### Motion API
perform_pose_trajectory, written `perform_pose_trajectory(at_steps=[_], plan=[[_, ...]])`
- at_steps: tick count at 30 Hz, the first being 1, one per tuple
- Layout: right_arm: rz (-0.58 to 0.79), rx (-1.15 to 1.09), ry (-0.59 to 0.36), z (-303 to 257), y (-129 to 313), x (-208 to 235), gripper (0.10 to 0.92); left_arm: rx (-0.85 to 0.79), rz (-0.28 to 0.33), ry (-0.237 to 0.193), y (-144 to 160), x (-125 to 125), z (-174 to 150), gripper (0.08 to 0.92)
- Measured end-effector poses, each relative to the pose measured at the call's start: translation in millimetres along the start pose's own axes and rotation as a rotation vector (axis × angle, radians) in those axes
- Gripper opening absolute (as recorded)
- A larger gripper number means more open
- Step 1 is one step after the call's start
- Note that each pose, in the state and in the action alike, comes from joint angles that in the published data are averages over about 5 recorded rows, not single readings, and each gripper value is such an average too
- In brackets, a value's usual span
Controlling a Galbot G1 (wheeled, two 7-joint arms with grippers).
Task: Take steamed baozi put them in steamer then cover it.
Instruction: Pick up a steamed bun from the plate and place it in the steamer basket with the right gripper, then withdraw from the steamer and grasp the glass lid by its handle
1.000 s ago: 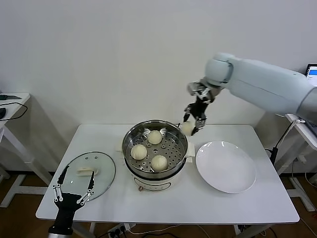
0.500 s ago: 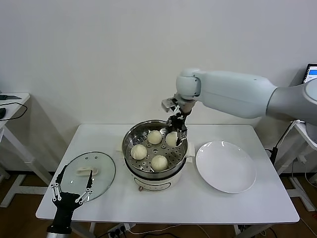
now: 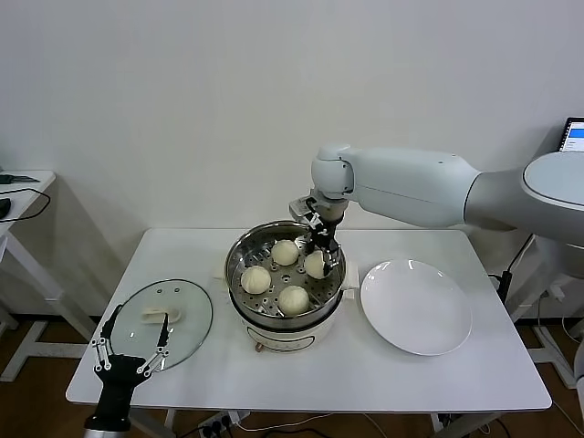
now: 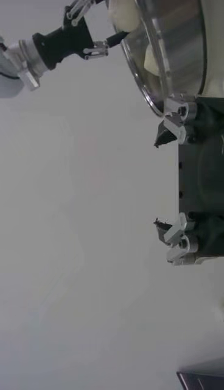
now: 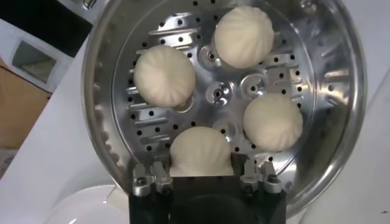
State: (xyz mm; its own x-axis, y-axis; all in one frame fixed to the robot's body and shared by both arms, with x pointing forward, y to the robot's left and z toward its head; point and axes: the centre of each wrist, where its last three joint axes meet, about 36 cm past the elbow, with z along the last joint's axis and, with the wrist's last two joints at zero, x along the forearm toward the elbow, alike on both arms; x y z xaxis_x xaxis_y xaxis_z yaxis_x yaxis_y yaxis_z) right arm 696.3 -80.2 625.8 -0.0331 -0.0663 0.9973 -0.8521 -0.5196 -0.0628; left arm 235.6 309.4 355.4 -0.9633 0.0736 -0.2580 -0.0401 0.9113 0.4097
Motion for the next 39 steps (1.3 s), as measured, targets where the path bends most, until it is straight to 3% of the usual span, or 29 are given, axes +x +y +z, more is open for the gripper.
perform_pose_trajectory(at_steps=[8,16,27,33,39], plan=[[-0.003,0.004,0.015,-1.0,-0.6,-10.6,0.682,-0.011,-0.006,0.005,0.7,0.5,-2.2,0.823],[0.003,0.010,0.012,-3.0,0.6,-16.3,0.812,-0.023,-0.014,0.005,2.8,0.6,-3.3,0.823],[0.052,0.014,-0.038,13.2,14.3,14.8,0.823,-0.054,-0.001,0.003,4.8,2.9,-5.0,0.823],[0.210,-0.013,-0.165,45.9,46.7,39.2,0.823,-0.102,0.014,0.004,5.6,-0.2,-2.1,0.823],[0.542,-0.114,-0.368,87.5,96.1,37.2,0.823,-0.191,0.039,0.014,9.1,-5.6,-2.7,0.823]])
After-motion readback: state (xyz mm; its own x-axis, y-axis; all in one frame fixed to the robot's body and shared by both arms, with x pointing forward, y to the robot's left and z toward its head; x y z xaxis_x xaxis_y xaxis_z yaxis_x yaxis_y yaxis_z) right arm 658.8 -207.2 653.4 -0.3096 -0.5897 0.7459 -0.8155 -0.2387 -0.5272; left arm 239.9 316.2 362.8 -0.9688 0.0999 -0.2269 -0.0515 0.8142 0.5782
